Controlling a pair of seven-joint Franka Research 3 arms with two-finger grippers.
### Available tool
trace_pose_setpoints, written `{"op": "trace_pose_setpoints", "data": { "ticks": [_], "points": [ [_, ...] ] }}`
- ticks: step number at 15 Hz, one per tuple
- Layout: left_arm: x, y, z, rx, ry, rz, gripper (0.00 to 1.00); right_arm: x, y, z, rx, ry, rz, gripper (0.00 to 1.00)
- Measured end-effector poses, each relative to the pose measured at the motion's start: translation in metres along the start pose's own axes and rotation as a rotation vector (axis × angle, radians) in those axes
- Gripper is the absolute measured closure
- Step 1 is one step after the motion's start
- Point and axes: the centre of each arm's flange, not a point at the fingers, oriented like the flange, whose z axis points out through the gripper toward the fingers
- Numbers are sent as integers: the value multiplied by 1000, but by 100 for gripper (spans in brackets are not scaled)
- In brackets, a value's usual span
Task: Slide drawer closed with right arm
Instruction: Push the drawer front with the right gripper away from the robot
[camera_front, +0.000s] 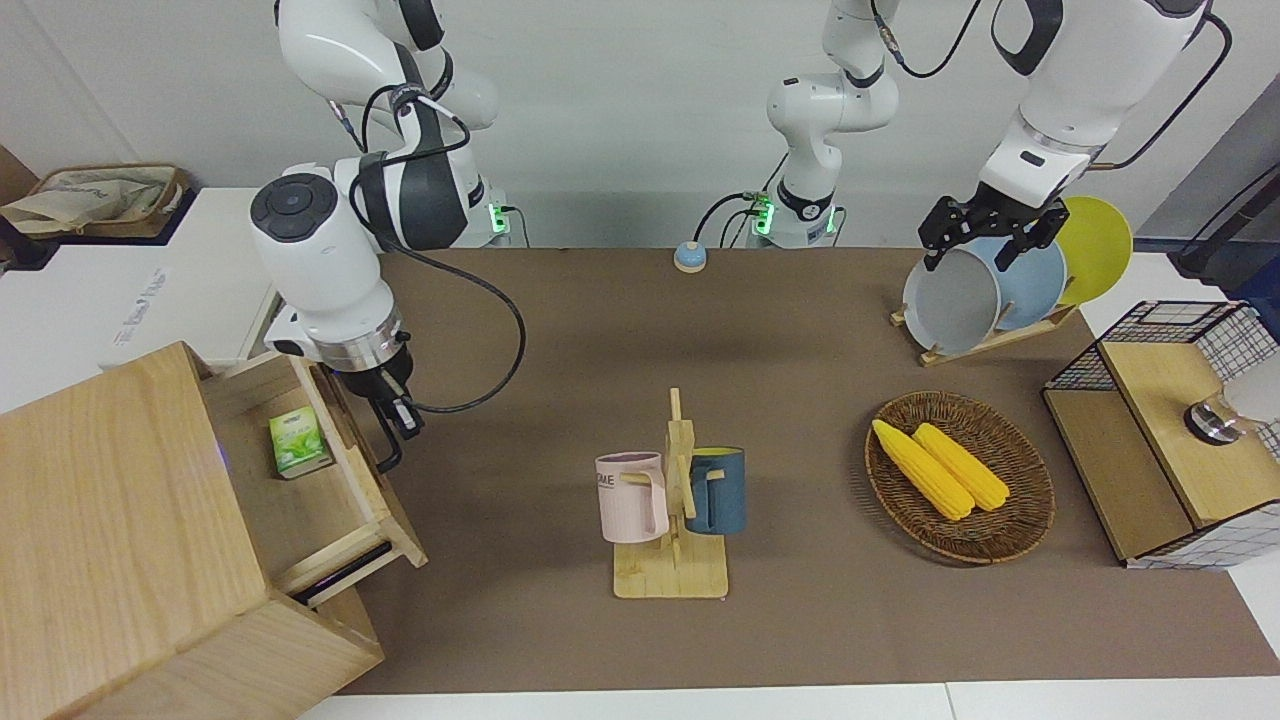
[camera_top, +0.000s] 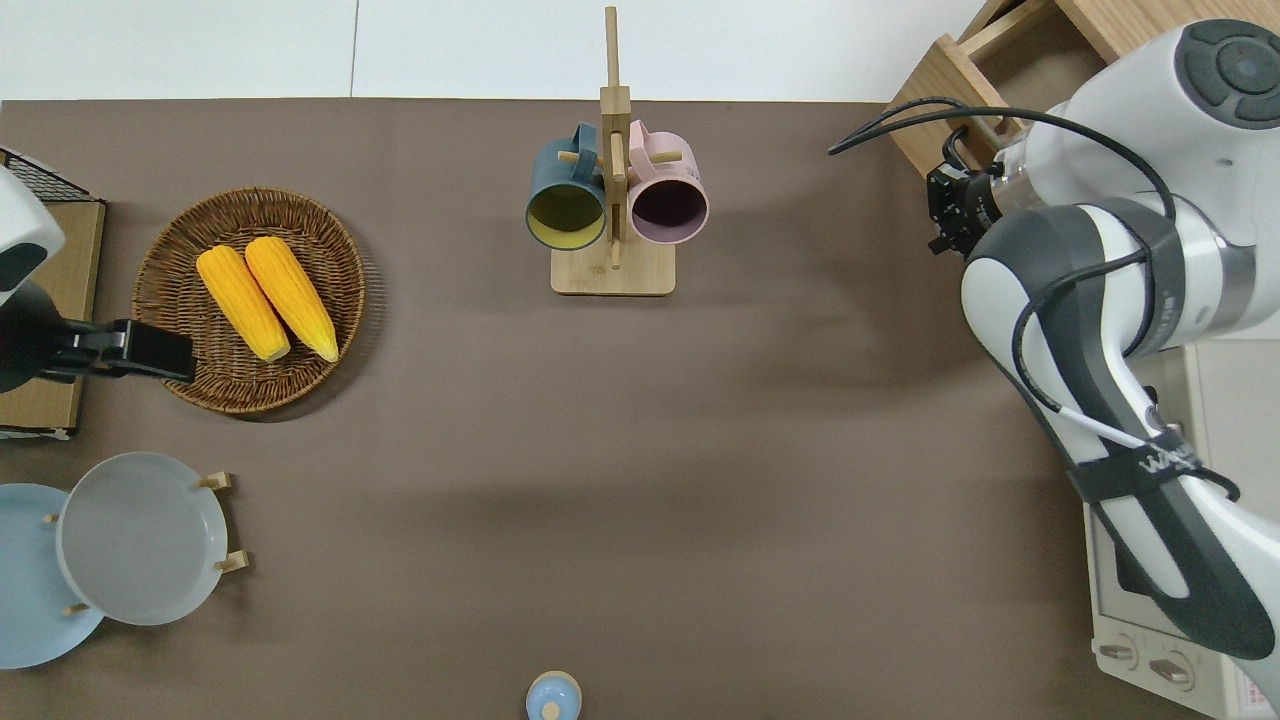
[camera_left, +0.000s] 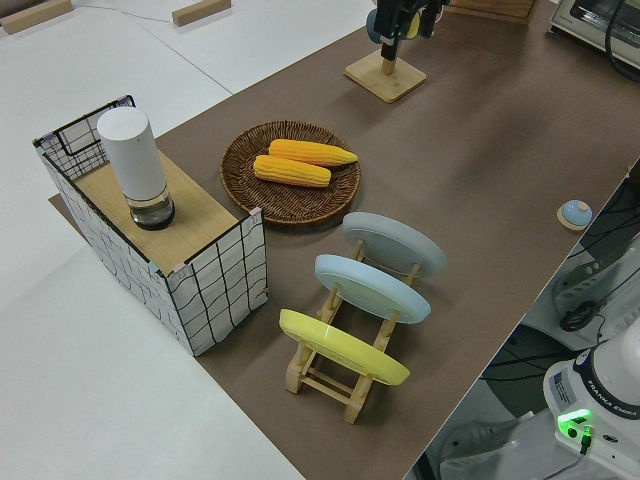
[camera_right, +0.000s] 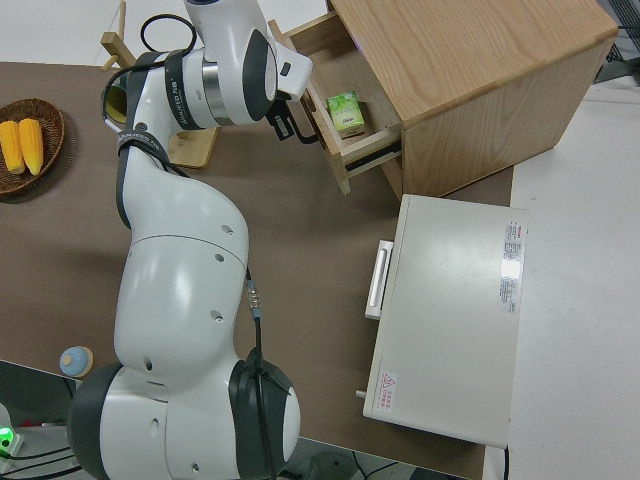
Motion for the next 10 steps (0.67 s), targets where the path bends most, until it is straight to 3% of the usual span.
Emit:
{"op": "trace_pose_setpoints", "data": {
  "ticks": [5,10],
  "points": [
    [0,0,0,0,0,0,0,29,13,1,6,1,-16,99],
    [0,0,0,0,0,0,0,47,21,3,14,-9,-40,99]
  ]
}}
